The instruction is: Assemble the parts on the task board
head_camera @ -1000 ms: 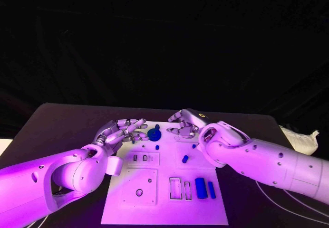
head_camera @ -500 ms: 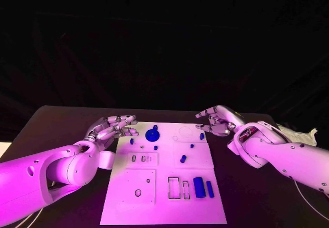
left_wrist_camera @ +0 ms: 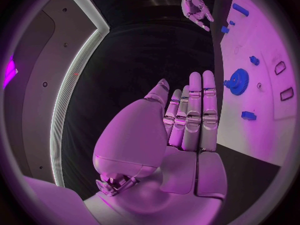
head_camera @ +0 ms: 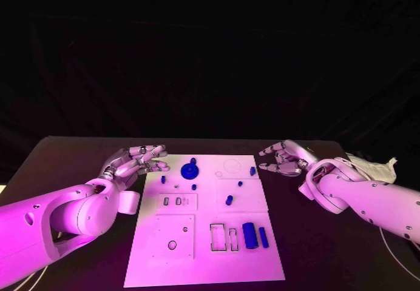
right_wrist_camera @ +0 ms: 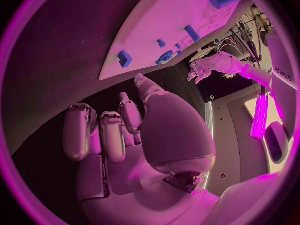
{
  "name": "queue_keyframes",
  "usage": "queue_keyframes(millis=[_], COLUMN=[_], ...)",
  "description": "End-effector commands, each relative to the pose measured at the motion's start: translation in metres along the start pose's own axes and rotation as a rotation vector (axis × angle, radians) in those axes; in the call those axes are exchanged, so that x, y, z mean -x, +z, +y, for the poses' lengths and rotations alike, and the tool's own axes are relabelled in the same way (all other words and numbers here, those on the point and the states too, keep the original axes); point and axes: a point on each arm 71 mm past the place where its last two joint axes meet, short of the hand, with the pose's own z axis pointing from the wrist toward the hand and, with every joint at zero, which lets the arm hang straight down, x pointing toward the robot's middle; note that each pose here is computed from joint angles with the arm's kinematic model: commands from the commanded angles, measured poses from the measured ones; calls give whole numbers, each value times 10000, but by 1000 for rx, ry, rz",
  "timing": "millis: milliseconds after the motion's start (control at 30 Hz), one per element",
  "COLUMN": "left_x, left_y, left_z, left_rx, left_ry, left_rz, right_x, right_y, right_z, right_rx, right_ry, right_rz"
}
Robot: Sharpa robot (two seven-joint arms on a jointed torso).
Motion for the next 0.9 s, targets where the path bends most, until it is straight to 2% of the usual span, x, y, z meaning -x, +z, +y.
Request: queue_keyframes(millis=[33,467,900], left_x=[-18,-31,-37], left_y=[4,19,30], left_z=[-14,-3,7], left_rx=[-13,-11,-8], left_ry=[-17,-19,-20], left_rz=[21,25,29], right_x=[-85,-287,-394], right_y=[14,99,162], right_z=[-21,-36,-21], right_rx=[9,6,1], right_ry=[16,-6,-18], right_rz=[53,81,77])
